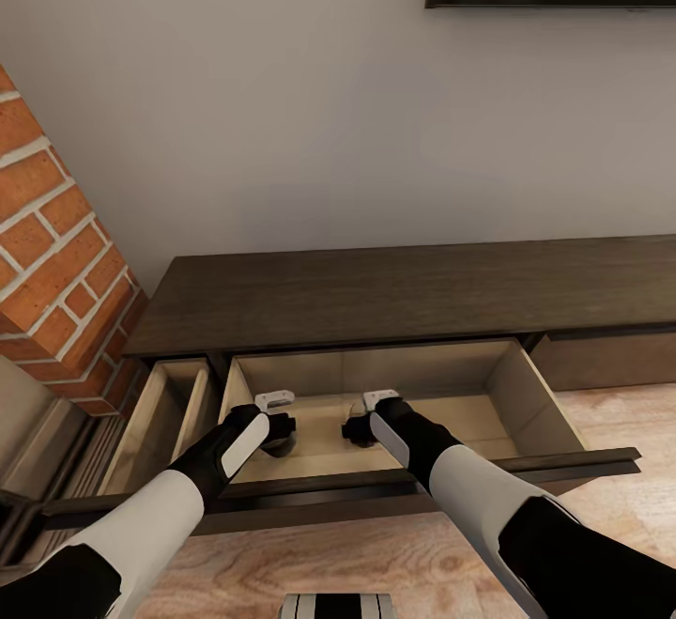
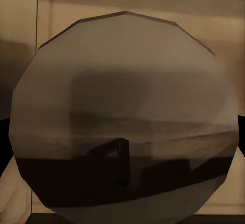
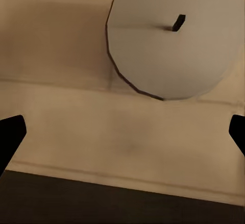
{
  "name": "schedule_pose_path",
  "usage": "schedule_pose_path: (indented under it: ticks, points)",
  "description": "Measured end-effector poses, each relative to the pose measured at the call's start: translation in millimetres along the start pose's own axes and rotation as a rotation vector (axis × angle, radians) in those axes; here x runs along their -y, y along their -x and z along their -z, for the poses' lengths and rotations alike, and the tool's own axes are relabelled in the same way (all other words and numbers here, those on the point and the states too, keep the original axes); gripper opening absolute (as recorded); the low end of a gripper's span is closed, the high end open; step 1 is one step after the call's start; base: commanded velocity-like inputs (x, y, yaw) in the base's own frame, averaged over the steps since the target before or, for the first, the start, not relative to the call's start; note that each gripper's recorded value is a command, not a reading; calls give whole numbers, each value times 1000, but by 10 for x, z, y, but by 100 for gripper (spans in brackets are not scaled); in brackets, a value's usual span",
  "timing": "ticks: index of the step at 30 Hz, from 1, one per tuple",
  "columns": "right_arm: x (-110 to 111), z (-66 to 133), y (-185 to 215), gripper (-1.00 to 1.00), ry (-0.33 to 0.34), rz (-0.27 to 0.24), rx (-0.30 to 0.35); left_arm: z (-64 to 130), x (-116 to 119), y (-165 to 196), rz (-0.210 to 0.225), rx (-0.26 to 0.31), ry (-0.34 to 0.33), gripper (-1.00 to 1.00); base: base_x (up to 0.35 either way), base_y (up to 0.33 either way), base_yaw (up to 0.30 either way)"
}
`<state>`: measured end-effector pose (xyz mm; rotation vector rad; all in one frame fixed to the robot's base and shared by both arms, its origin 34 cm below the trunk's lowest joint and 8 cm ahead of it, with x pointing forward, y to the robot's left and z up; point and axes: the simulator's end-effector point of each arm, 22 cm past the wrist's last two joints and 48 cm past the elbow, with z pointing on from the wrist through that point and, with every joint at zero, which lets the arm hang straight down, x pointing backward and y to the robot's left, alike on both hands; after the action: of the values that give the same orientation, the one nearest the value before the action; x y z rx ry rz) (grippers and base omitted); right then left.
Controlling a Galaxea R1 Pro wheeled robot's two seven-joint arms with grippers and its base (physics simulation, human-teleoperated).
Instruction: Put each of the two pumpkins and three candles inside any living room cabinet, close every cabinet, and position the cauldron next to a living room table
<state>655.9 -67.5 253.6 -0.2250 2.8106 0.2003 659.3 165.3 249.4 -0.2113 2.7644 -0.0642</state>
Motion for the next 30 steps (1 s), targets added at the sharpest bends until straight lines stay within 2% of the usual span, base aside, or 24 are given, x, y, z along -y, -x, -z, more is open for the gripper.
schedule_pose_path:
  ticks: [2, 7, 26, 30]
  points:
    - [0, 3, -105, 100, 1, 6, -49, 0, 5, -1, 0, 0, -1, 100, 0, 0, 0]
    - [3, 13, -213, 100, 2, 10, -99, 1, 14, -2, 2, -1, -3, 100, 0, 0, 0]
    - [-4, 20, -222, 100, 6, 9, -108, 6, 28, 3, -3, 2, -4, 100, 0, 0, 0]
    - [-48, 54, -225, 100, 20, 9, -127, 7, 30, 3, -3, 2, -5, 100, 0, 0, 0]
